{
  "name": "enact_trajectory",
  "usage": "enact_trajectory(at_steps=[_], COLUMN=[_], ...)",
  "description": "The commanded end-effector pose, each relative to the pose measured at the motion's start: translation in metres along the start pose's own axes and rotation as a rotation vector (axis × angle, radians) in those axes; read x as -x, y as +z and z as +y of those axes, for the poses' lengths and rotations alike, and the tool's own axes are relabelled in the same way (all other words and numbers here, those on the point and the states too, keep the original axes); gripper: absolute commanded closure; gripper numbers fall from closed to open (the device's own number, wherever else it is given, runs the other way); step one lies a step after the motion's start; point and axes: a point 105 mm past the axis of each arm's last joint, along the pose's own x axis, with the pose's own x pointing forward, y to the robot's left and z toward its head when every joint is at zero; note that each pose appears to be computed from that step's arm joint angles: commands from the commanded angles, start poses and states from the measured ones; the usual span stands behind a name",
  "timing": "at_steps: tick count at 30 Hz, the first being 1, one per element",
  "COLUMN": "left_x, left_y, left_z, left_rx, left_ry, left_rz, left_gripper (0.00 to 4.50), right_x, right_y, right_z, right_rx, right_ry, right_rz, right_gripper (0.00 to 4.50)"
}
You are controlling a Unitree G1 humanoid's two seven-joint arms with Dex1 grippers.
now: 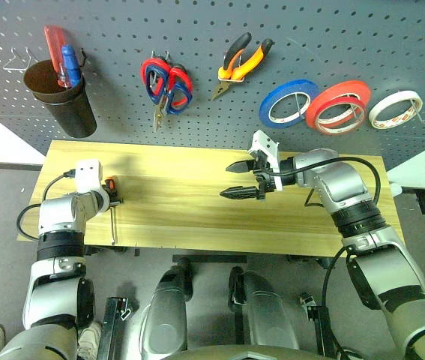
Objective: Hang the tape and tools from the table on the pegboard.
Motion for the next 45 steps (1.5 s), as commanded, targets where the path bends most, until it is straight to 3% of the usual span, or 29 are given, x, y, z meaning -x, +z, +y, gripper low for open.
enact_trajectory(at_steps=[1,5,15,24,37,45], left_x=[0.034,0.064,0.141,0.17,0.214,0.24], left_y=[0.013,0.011,0.035,0.047,0.13,0.189], left_z=[0.0,-0.004,-0.056,-0.063,-0.072,-0.056], left_rx=[-0.028,-0.12,-0.292,-0.34,-0.39,-0.417], left_ry=[-0.054,-0.111,-0.5,-0.613,-0.705,-0.569], left_rz=[-0.076,-0.13,-0.371,-0.555,-0.945,-1.221], left_gripper=[3.56,3.56,3.56,3.56,3.56,3.56], right_x=[0.01,0.018,0.038,0.058,0.083,0.078], right_y=[0.03,0.04,0.074,0.092,0.131,0.143], right_z=[0.008,0.011,0.019,0.034,0.037,0.039], right_rx=[0.067,0.087,0.097,0.159,0.209,0.223], right_ry=[0.051,0.065,0.119,0.167,0.099,0.109], right_rz=[-0.076,-0.096,-0.204,-0.315,-0.461,-0.521], right_gripper=[0.0,0.0,0.0,0.0,0.0,0.0])
